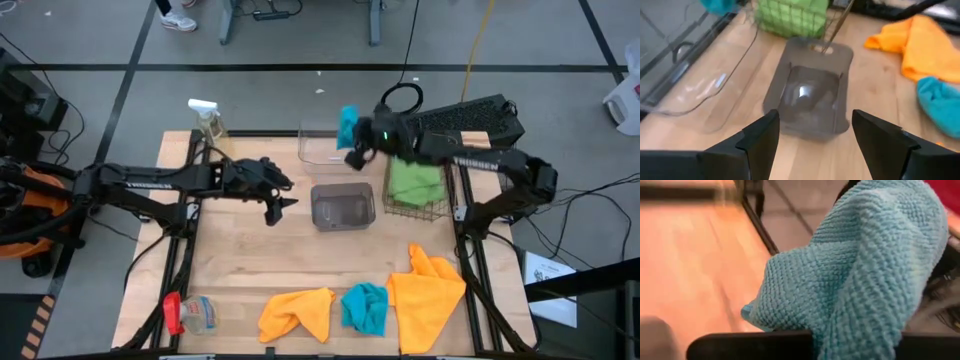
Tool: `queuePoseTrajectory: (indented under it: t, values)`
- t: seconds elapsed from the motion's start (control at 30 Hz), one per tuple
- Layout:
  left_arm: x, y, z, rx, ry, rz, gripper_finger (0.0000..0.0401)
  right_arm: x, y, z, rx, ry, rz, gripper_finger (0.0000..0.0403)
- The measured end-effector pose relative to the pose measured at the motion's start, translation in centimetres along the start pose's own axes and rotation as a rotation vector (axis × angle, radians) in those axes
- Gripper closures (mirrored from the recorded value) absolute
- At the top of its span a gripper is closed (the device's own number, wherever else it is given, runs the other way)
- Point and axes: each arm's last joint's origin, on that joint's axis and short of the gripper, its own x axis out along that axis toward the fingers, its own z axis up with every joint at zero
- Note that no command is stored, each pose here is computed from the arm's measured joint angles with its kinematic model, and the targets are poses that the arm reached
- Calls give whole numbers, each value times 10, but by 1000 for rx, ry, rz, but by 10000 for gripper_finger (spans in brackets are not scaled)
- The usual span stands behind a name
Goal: Sort microfiber towel by color & place in baskets
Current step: Put the left blue microfiber towel into the transparent bin
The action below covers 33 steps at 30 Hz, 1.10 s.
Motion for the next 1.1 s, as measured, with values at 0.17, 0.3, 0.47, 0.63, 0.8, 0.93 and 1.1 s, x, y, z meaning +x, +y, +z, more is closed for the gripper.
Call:
queuePoseTrajectory:
  t: [0.17, 0.3, 0.47, 0.63, 0.8, 0.93, 1.1]
  values:
    - [10, -10, -12, -6, -97, -51, 146, 24, -43, 2, -23, 149, 56, 400]
    - [14, -18, -16, 1, -180, -94, 146, 44, -51, -11, -77, 265, 94, 399]
    - [23, -27, -20, 21, -174, -120, 146, 70, -45, -34, -212, 379, 153, 398]
    - [39, -36, -26, 42, -149, -136, 146, 85, -40, -46, -281, 425, 188, 397]
    - [54, -41, -30, 78, -150, -142, 146, 93, -37, -52, -277, 441, 191, 397]
    - [56, -41, -29, 85, -171, -145, 146, 98, -35, -52, -261, 423, 180, 396]
    - [55, -42, -28, 85, -181, -154, 146, 109, -30, -56, -262, 411, 179, 378]
